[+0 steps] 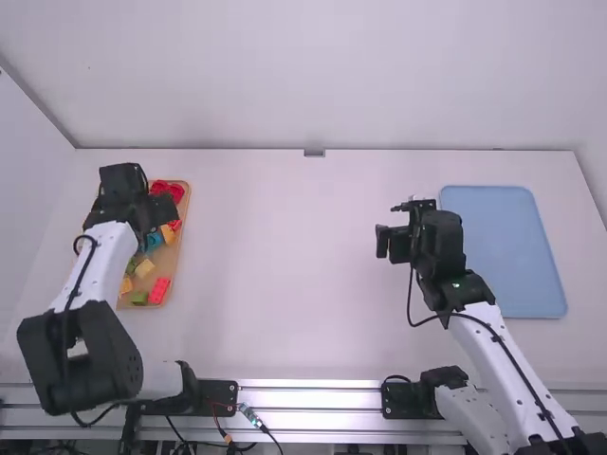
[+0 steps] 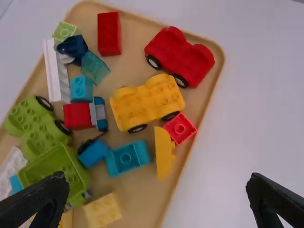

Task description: Assemble lego blocks to make yellow taxi

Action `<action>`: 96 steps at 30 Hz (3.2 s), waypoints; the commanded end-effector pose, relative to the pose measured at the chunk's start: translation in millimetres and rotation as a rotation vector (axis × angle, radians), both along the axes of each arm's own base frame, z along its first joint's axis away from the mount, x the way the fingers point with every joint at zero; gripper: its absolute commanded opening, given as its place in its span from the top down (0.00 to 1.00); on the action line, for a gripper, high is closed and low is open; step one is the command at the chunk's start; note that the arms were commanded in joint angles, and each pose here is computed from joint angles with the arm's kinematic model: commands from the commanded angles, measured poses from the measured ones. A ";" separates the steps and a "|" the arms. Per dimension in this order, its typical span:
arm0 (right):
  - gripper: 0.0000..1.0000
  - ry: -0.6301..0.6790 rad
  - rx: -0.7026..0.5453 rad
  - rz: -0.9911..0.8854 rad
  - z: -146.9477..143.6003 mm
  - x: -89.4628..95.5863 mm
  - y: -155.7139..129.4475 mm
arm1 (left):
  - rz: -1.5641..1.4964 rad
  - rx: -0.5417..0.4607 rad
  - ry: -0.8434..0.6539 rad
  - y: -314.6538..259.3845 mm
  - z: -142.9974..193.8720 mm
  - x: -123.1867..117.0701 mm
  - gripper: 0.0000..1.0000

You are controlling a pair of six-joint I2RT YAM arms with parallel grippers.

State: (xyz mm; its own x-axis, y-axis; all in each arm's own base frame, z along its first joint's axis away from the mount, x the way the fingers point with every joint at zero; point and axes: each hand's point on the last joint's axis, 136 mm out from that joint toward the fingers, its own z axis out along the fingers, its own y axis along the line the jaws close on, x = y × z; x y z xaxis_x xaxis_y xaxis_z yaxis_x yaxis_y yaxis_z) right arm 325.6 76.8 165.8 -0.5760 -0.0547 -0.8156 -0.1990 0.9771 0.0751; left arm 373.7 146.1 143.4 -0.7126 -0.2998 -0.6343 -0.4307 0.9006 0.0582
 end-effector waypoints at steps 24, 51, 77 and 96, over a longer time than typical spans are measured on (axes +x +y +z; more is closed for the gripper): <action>0.01 -0.068 0.008 -0.008 28.3 10.2 0.8 | -0.666 0.170 0.286 30.3 -31.6 46.5 0.01; 0.01 -0.064 -0.005 0.035 26.5 8.1 5.6 | -0.807 0.035 0.330 72.4 -114.6 34.4 0.01; 0.01 -0.057 -0.006 0.034 25.0 7.2 5.3 | -0.929 0.050 0.550 54.4 -136.2 50.7 0.01; 0.01 -0.076 -0.017 0.043 28.5 9.3 5.7 | -0.924 -0.039 0.445 62.6 -130.8 44.7 0.01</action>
